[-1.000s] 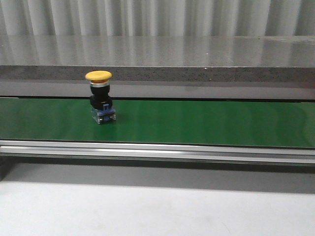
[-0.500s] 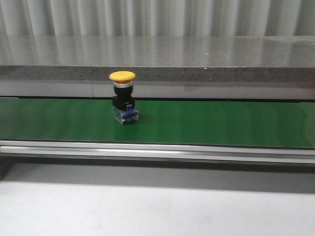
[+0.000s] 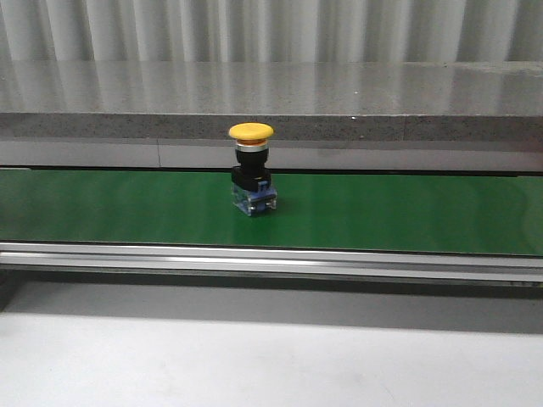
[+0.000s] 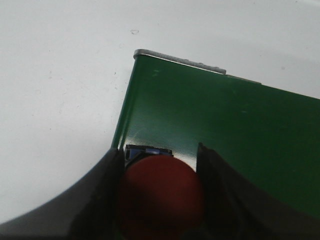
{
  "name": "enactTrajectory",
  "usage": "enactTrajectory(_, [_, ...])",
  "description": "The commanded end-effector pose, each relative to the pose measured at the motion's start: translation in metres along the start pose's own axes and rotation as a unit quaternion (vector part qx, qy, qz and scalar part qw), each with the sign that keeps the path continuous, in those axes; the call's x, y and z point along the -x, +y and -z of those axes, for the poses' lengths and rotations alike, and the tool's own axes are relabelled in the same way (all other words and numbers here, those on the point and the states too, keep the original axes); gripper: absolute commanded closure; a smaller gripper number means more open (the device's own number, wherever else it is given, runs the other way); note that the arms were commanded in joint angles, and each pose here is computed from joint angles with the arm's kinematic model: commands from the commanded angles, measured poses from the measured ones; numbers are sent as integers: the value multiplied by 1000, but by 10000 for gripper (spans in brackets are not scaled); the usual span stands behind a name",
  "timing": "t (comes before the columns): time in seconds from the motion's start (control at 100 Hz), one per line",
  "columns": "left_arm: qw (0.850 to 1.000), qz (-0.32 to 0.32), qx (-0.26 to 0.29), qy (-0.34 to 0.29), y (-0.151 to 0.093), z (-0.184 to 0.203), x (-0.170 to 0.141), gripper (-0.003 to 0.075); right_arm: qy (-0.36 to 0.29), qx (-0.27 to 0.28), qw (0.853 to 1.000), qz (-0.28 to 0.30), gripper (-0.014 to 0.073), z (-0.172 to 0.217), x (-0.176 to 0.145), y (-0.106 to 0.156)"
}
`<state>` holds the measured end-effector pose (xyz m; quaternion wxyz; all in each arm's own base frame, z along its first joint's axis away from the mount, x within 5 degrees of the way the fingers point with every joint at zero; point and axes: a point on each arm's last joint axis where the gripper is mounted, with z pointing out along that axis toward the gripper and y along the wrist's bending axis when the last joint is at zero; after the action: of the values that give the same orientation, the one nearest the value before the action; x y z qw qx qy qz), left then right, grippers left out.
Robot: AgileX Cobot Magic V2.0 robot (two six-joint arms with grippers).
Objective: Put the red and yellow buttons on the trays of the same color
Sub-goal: 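Lower the red button onto the belt and open the left gripper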
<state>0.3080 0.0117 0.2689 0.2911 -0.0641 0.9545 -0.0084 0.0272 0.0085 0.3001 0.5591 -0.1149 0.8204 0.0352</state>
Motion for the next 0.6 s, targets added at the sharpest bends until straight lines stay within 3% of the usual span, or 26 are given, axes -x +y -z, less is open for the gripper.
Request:
enactTrajectory(0.0, [999,0,-10,-50,-4,10,13,569,-41,-5,999,4,660,3,12,-1])
enactTrajectory(0.07, [999,2,-11,-50,-4,10,13,445,-41,-5,999,4,660,3,12,-1])
enactTrajectory(0.19, [999,0,-11,-50,-4,10,13,139,-41,-5,999,4,660,3,12,-1])
enactTrajectory(0.24, [999,0,-11,-52,-4,10,13,77,-41,-5,999,4,660,3,12,-1])
enactTrajectory(0.47, [993,-64,-27,-100,-20,28,16,84,-41,-5,999,4,660,3,12,-1])
enactTrajectory(0.59, [982,-123,-39,-135,-31,44,7,214,-41,-5,999,4,660,3,12,-1])
